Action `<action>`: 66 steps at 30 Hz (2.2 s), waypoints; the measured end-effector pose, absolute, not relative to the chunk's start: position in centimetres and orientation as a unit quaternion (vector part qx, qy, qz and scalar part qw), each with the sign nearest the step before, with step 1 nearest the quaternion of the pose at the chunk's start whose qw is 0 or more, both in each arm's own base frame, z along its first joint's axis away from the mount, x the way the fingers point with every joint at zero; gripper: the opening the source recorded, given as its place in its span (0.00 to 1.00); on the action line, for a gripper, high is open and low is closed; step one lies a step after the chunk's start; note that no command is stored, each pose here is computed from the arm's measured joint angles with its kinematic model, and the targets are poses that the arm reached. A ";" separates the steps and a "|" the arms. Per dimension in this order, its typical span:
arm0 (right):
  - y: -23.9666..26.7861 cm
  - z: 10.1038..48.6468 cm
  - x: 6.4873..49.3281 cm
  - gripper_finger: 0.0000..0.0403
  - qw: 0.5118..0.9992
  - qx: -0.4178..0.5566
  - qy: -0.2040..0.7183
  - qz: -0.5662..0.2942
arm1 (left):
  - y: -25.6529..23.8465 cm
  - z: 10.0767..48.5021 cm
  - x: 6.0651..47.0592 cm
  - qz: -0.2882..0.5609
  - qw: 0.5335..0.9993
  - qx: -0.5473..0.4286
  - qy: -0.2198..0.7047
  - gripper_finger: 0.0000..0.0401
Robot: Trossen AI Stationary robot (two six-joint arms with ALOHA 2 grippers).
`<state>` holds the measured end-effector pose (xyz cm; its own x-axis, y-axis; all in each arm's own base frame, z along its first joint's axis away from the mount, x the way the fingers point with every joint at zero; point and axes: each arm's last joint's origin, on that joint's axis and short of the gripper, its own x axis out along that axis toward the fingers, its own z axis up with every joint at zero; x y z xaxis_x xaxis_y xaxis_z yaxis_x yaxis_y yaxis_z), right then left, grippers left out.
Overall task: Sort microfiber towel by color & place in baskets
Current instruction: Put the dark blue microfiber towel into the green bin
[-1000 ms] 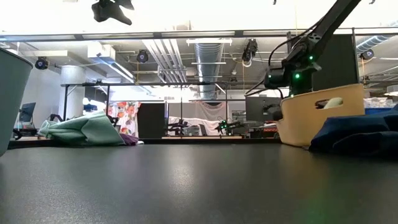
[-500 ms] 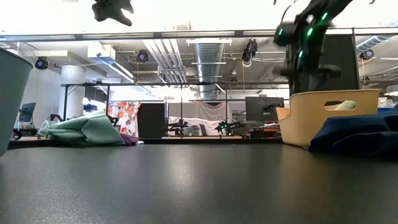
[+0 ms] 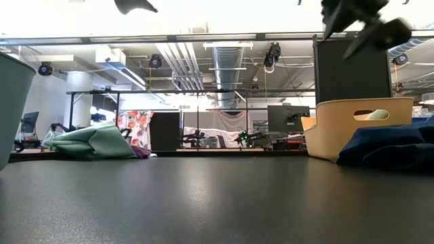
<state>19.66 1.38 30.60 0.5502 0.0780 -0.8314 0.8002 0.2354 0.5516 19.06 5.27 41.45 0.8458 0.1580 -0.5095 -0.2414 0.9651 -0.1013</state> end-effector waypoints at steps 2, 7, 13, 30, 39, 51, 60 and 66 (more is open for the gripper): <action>3.4 30.3 19.7 0.57 0.665 0.566 0.413 -0.259 | 4.7 42.0 19.7 0.030 0.971 -0.082 0.224 0.49; 5.0 28.5 18.7 0.57 0.603 0.560 0.436 -0.364 | 3.2 43.3 21.7 -0.074 0.986 -0.050 0.140 0.49; 4.8 24.0 17.8 0.57 0.506 0.524 0.463 -0.505 | 1.9 42.6 24.3 -0.111 0.985 -0.025 0.133 0.49; 5.4 13.5 20.7 0.46 0.468 0.562 0.417 -0.539 | -2.0 41.1 18.9 -0.053 0.966 -0.043 0.250 0.49; 6.3 14.8 26.2 0.06 0.582 0.494 0.435 -0.477 | -2.3 35.9 15.9 -0.053 0.971 -0.093 0.214 0.49; 7.8 25.9 37.8 0.05 0.904 0.094 0.399 -0.121 | -2.1 32.3 16.6 -0.047 0.985 -0.105 0.127 0.58; 6.3 30.6 42.7 0.05 0.937 0.042 0.337 -0.080 | -1.9 34.6 17.8 -0.053 0.984 -0.012 0.172 0.64; 6.4 32.5 44.3 0.04 0.949 0.024 0.310 -0.045 | -1.9 34.4 18.7 -0.054 0.967 0.014 0.248 0.63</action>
